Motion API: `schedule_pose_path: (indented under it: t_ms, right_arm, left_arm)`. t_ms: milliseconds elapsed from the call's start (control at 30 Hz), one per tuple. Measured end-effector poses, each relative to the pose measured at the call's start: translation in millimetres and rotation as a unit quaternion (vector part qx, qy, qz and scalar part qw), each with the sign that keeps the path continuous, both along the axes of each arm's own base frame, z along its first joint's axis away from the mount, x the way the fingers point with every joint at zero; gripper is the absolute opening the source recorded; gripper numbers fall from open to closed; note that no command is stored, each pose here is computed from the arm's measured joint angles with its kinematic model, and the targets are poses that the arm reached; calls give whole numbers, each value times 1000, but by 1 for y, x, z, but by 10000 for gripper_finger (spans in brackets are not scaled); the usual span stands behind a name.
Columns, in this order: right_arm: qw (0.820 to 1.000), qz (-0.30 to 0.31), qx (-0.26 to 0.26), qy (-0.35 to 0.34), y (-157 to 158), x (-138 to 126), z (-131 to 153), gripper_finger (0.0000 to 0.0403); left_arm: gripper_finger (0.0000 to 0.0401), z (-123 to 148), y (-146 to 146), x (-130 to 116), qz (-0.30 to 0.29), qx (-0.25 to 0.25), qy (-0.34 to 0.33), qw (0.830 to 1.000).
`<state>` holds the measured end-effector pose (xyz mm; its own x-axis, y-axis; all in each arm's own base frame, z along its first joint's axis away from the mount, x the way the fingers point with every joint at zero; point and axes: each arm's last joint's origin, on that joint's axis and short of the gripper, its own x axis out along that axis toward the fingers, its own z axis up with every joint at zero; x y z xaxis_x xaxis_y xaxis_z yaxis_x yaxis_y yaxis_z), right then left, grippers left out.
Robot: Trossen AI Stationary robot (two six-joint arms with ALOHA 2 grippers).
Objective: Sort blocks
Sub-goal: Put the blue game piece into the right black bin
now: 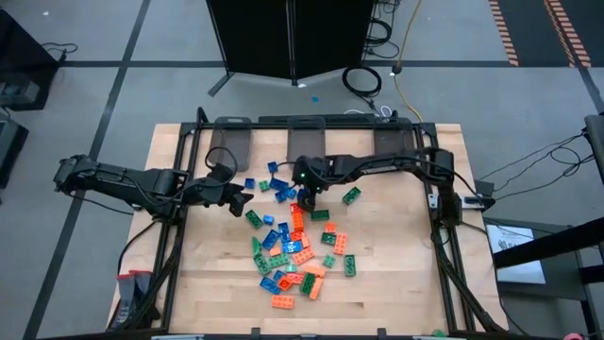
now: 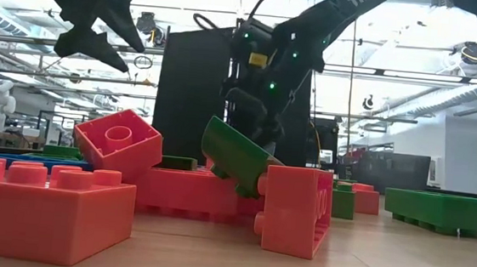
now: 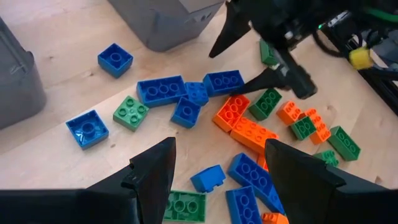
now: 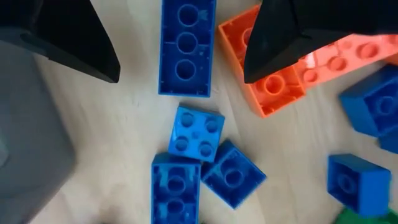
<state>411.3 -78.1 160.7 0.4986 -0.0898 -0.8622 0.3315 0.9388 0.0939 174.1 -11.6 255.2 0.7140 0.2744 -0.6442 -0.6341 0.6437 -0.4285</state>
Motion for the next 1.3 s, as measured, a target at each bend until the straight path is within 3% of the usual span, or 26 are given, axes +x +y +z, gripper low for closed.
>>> schedule_pose_path:
  t_ms: [433, 567, 767, 867, 1000, 1200, 1300]
  right_arm:
    - [999, -39, -9, 32, -1, 3, -25, 321]
    - [996, -57, -15, 71, 4, -3, -28, 269]
    - [992, -65, -21, 103, 8, -8, -31, 119]
    - [994, -54, -3, 96, 9, -8, -26, 117]
    - [994, -41, 15, 97, 17, -9, -8, 117]
    - [999, -5, 41, 9, 29, -10, 61, 117]
    - [1000, -3, 18, -14, 33, -21, 92, 117]
  left_arm:
    - [248, -1, 0, -1, 0, 1, 8, 1000]
    - [248, -1, 0, -1, 0, 1, 8, 1000]
    - [248, -1, 0, -1, 0, 1, 8, 1000]
    - [248, -1, 0, -1, 0, 1, 8, 1000]
    - [248, -1, 0, -1, 0, 1, 7, 1000]
    - [248, -1, 0, -1, 0, 1, 8, 1000]
    - [248, -1, 0, -1, 1, 1, 7, 1000]
